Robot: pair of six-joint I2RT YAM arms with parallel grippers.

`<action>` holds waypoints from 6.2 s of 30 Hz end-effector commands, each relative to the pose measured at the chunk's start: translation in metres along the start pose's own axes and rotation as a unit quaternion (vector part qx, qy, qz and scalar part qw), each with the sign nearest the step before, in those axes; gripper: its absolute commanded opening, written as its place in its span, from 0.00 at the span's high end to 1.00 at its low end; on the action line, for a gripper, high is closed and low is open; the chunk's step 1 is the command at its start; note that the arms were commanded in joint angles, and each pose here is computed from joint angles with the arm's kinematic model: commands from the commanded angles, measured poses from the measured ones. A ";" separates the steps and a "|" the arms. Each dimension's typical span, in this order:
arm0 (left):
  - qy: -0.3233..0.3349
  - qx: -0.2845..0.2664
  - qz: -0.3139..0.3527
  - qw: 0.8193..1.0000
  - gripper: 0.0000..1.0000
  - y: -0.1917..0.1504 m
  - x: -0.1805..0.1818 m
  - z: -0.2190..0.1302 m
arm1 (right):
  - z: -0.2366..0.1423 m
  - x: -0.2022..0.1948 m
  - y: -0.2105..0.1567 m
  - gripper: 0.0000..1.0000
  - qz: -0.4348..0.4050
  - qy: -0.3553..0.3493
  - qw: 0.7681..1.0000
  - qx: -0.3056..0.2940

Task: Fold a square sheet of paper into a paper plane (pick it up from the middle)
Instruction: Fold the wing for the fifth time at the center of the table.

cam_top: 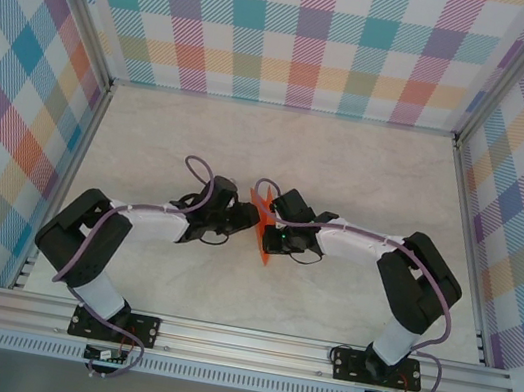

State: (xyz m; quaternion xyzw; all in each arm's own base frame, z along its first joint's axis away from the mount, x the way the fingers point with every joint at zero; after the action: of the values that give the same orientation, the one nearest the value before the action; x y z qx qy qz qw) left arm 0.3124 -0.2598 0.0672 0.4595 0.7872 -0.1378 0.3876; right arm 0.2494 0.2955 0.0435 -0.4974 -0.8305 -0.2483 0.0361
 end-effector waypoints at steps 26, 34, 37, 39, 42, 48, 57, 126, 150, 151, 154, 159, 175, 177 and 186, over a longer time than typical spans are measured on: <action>-0.030 -0.013 0.003 0.999 0.81 0.010 -0.026 0.004 | -0.033 -0.008 0.026 0.94 -0.096 -0.072 0.992 -0.029; -0.006 -0.019 -0.014 1.000 0.79 0.007 0.000 0.010 | -0.022 -0.007 0.022 0.97 -0.156 -0.119 0.980 -0.013; 0.008 -0.022 -0.016 1.000 0.79 0.006 0.011 0.010 | -0.016 -0.002 0.019 0.97 -0.168 -0.122 0.978 -0.003; 0.017 -0.022 -0.018 0.999 0.80 0.004 0.018 0.010 | -0.011 0.004 0.018 0.98 -0.174 -0.116 0.978 0.001; 0.025 -0.021 -0.019 0.999 0.81 0.002 0.026 0.010 | -0.003 0.015 0.014 0.98 -0.173 -0.094 0.980 0.008; 0.041 -0.018 -0.021 0.999 0.85 -0.002 0.037 0.009 | 0.008 0.030 0.008 0.96 -0.149 -0.047 0.988 0.016; 0.058 -0.014 -0.023 0.998 0.89 -0.004 0.044 0.009 | -0.004 0.036 0.015 0.81 -0.122 -0.040 0.992 0.000; 0.060 -0.062 0.003 0.996 0.81 0.010 0.032 -0.027 | 0.028 0.030 -0.005 0.88 0.057 0.173 0.983 0.024; -0.046 -0.003 0.044 0.998 0.79 -0.005 -0.006 -0.009 | 0.045 0.025 -0.014 0.86 0.082 0.193 0.974 0.080; -0.045 0.000 0.045 0.998 0.79 -0.006 -0.007 -0.007 | 0.046 0.026 -0.015 0.86 0.081 0.194 0.974 0.081; -0.034 0.000 0.042 0.999 0.79 -0.004 -0.003 -0.002 | 0.045 0.025 -0.014 0.85 0.081 0.193 0.974 0.081; 0.000 -0.016 0.037 0.999 0.81 0.001 0.009 0.000 | 0.045 0.025 -0.014 0.85 0.081 0.192 0.975 0.081; 0.040 -0.026 0.033 0.998 0.83 0.005 0.026 0.007 | 0.045 0.024 -0.016 0.84 0.083 0.193 0.974 0.084; 0.047 -0.028 0.031 0.998 0.83 0.006 0.028 0.007 | 0.046 0.024 -0.017 0.84 0.083 0.192 0.974 0.086; 0.066 -0.033 0.025 0.997 0.84 0.007 0.036 0.008 | 0.046 0.024 -0.018 0.83 0.084 0.191 0.974 0.088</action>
State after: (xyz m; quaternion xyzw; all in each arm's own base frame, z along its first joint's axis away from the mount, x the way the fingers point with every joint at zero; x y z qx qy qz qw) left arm 0.3096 -0.2413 0.0412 0.4731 0.7969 -0.0863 0.3656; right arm 0.2390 0.3346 0.0255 -0.4934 -0.7765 -0.2972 0.2555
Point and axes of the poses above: each hand's point on the last joint's axis, 136 mm out from that joint toward the fingers, its own z axis out along the fingers, its own x axis along the line the jaws close on, y = z × x, the point moved 1 cm from there along -z, back along the fingers, and after that the axes turned 11 degrees about -z, right-handed, at the moved point
